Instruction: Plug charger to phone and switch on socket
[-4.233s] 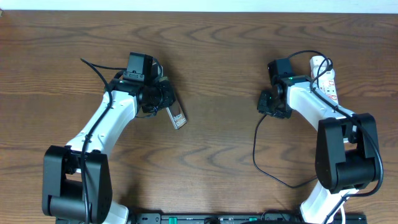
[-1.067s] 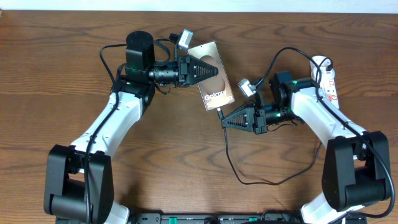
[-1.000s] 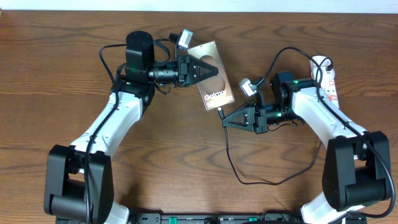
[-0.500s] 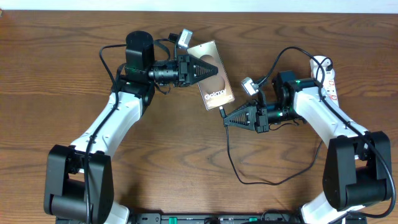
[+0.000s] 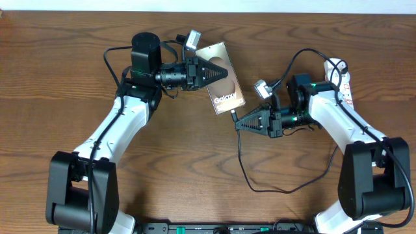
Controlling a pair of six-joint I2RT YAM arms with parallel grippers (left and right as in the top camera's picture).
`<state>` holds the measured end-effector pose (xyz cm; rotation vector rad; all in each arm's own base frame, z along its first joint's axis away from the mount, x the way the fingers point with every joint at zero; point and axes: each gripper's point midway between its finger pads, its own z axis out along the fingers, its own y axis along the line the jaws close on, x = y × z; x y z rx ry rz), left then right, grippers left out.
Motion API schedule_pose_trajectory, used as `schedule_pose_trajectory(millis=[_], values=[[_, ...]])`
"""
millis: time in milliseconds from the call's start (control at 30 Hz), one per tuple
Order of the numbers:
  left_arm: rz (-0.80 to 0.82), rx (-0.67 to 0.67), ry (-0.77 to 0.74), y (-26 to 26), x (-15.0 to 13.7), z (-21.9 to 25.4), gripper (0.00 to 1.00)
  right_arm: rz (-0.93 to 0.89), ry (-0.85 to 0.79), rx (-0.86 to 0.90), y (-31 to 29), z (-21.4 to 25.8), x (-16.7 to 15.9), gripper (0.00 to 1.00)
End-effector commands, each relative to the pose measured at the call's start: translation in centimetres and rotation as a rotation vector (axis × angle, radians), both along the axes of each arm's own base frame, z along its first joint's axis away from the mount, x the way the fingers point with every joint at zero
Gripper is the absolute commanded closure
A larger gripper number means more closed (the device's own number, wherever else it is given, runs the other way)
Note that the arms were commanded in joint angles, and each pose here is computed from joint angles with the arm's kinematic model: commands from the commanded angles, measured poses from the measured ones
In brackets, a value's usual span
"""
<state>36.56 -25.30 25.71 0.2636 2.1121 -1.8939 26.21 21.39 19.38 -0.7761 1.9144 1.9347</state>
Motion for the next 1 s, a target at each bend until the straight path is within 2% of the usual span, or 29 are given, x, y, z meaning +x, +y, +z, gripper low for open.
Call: schedule_pose_trajectory(millis=[0,967], values=[[-0.014,-0.013,-0.030,-0.04,-0.27,1.16,0.93,-0.026,-0.023,0.035,-0.53,0.85,0.44,0.99],[0.018,0.000,-0.015,-0.95,0.01,0.93,0.93,-0.025,-0.024,0.035,-0.50,0.84,0.42,0.99]])
